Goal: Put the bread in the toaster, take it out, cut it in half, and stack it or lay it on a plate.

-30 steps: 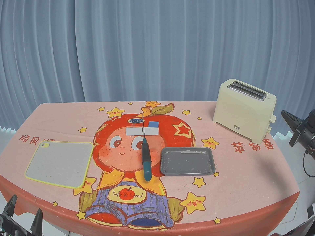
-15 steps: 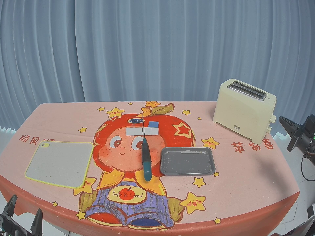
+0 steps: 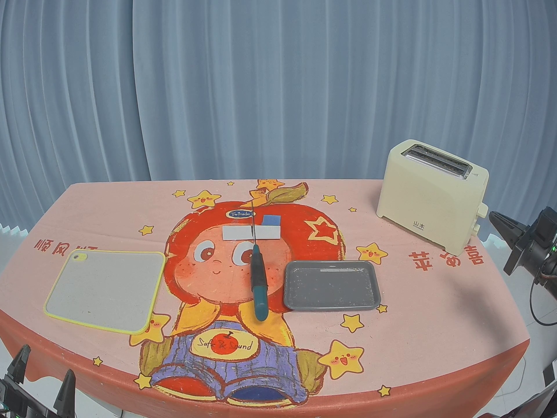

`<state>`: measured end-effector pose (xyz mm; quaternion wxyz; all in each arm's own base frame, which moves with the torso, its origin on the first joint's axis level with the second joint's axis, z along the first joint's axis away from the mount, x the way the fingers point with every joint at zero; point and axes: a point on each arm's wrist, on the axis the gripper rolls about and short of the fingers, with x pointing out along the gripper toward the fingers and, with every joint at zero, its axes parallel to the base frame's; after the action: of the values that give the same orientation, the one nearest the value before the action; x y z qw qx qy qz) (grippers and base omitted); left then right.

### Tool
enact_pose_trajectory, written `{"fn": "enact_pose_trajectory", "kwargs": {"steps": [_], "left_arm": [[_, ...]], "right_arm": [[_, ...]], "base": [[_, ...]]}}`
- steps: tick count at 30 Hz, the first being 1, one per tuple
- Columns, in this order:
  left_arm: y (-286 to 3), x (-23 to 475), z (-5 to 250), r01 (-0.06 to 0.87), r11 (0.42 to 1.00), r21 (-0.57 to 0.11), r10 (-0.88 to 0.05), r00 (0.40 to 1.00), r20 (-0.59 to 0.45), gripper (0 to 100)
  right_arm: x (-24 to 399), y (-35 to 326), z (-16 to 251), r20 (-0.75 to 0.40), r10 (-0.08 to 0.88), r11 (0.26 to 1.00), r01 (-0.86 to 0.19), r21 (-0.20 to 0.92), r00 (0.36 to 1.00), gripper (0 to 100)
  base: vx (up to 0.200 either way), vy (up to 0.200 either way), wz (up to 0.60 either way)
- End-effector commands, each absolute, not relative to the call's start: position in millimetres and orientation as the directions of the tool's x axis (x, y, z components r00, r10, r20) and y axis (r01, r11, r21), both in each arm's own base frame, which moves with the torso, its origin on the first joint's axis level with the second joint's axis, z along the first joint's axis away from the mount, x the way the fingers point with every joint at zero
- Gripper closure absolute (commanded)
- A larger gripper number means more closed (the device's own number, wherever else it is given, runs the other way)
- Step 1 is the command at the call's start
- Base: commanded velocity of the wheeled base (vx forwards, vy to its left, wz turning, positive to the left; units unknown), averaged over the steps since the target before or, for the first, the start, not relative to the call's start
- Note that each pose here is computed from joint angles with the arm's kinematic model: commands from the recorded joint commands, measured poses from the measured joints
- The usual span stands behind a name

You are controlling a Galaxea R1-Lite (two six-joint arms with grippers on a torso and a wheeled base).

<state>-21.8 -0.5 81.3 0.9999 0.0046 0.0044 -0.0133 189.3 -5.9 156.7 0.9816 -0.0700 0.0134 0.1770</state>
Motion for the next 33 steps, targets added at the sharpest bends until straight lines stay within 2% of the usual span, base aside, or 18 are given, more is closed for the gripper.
{"fn": "enact_pose_trajectory", "kwargs": {"steps": [1, 33], "left_arm": [[-1, -21, 76, 0.026, 1.0, 0.009, -0.026, 0.999, -0.026, 0], [-1, -21, 76, 0.026, 1.0, 0.009, -0.026, 0.999, -0.026, 0]], "right_arm": [[190, -6, 156, -0.054, 0.344, 0.928, -0.348, -0.132, 0.937, 100], [187, -8, 142, -0.111, 0.333, 0.93, -0.346, -0.125, 0.936, 100]], "base": [[0.0, 0.0, 0.0], [0.0, 0.0, 0.0]]}}
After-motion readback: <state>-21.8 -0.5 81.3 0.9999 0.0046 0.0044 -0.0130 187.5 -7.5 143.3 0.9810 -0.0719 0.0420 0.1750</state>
